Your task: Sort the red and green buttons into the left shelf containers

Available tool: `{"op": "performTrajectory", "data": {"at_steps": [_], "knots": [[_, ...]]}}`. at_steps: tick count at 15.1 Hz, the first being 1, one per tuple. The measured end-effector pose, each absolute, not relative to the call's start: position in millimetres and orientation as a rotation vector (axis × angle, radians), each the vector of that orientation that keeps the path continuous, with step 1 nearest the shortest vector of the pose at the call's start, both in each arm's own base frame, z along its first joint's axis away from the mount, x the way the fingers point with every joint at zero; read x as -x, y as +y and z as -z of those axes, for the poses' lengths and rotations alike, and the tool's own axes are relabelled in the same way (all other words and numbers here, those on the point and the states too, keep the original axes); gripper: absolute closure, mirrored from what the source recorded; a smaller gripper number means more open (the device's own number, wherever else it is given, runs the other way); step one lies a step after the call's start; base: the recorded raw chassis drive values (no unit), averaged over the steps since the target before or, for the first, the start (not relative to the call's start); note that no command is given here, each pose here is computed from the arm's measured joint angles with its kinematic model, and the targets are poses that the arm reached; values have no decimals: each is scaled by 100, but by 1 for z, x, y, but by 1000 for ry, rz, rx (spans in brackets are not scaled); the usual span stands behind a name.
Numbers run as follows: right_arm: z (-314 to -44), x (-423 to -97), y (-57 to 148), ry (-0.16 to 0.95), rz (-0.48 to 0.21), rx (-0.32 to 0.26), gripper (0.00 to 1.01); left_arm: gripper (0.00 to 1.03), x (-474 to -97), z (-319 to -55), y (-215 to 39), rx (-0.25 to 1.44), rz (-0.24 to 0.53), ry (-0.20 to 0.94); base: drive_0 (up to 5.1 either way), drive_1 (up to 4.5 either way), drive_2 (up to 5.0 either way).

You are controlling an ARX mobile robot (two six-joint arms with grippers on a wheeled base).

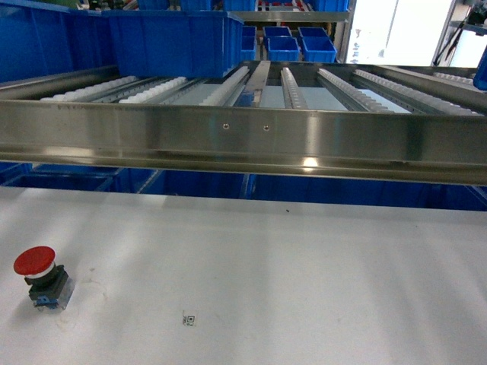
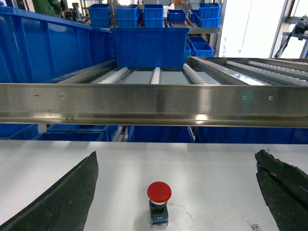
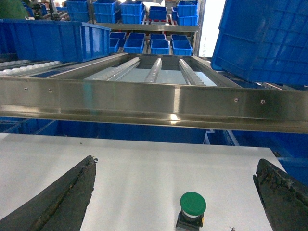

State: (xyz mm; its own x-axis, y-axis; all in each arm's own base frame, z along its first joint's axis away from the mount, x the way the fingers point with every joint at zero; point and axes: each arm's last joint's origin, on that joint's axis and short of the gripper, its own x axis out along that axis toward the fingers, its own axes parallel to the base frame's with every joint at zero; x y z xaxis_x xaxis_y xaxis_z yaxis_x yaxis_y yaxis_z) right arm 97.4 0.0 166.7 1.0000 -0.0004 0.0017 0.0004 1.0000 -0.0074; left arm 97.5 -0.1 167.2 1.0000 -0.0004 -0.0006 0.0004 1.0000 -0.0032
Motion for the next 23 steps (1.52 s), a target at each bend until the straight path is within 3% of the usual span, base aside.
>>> {"op": "performTrajectory", "data": {"at_steps": [10, 11, 12, 14, 16, 18, 20, 21, 23], "knots": [[-167, -97, 0, -1, 0, 7, 3, 5, -98, -168, 0, 2, 0, -5, 0, 0, 0], [-167, -97, 0, -5, 0, 8, 3, 5, -100, -174, 0, -21, 0, -68, 0, 0, 0], [-173, -101, 3, -53, 10, 21, 3, 5, -105, -178, 2, -50, 11, -101, 0, 0, 0], [-170, -121, 10, 5, 6, 51, 3, 5, -124, -180, 8, -71, 15, -112, 0, 0, 0], [-188, -153, 13, 10, 11, 65, 3, 5, -153, -181, 11, -76, 58, -55, 0, 0, 0], [-193, -195, 11, 126, 12, 79, 3, 5, -197, -188, 16, -48, 89, 84, 0, 0, 0], [-167, -221, 6, 354, 5, 86, 3, 5, -225, -175, 20, -17, 68, 284, 0, 0, 0], [-158, -232, 3, 432, -11, 80, 3, 5, -237, -173, 19, -18, 70, 319, 0, 0, 0], [-151, -246, -5, 484, 8, 83, 3, 5, -245, -179, 15, -50, 66, 298, 0, 0, 0]]}}
